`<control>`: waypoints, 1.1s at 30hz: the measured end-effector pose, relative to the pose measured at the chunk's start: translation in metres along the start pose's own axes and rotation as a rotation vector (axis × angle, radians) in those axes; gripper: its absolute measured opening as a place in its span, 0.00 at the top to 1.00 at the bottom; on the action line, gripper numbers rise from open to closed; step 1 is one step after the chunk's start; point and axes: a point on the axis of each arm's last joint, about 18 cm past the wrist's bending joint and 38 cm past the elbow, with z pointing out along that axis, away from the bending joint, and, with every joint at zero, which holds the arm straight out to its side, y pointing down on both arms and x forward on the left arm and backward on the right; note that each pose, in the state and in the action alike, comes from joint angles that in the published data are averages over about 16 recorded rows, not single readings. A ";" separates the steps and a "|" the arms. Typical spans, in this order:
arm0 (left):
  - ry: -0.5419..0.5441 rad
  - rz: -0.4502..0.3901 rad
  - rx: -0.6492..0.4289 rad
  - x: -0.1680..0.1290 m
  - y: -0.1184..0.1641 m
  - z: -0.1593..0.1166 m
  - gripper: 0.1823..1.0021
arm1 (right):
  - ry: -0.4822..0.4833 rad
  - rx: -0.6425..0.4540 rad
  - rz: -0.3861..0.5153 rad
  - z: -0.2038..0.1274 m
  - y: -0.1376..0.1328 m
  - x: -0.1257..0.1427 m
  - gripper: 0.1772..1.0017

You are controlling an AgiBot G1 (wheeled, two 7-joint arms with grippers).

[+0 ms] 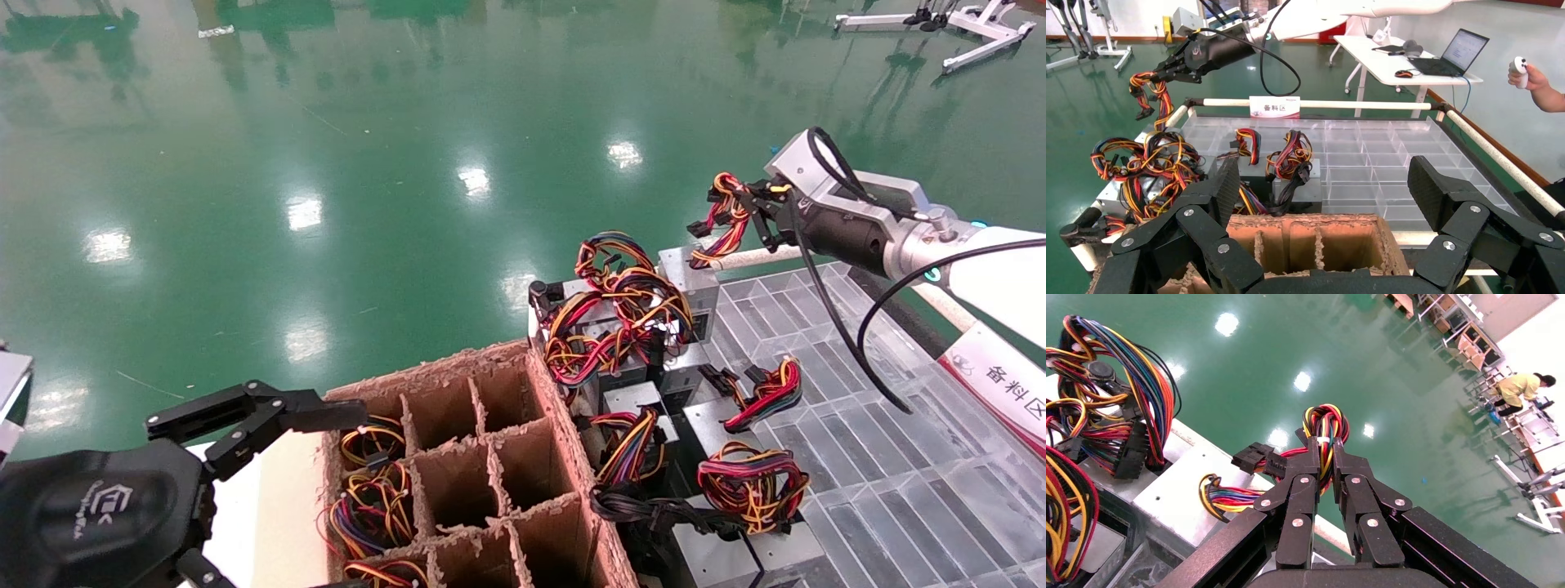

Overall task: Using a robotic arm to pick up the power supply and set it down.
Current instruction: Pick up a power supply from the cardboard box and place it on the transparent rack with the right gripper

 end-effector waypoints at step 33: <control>0.000 0.000 0.000 0.000 0.000 0.000 0.00 | 0.007 0.088 0.233 -0.007 0.015 -0.012 0.96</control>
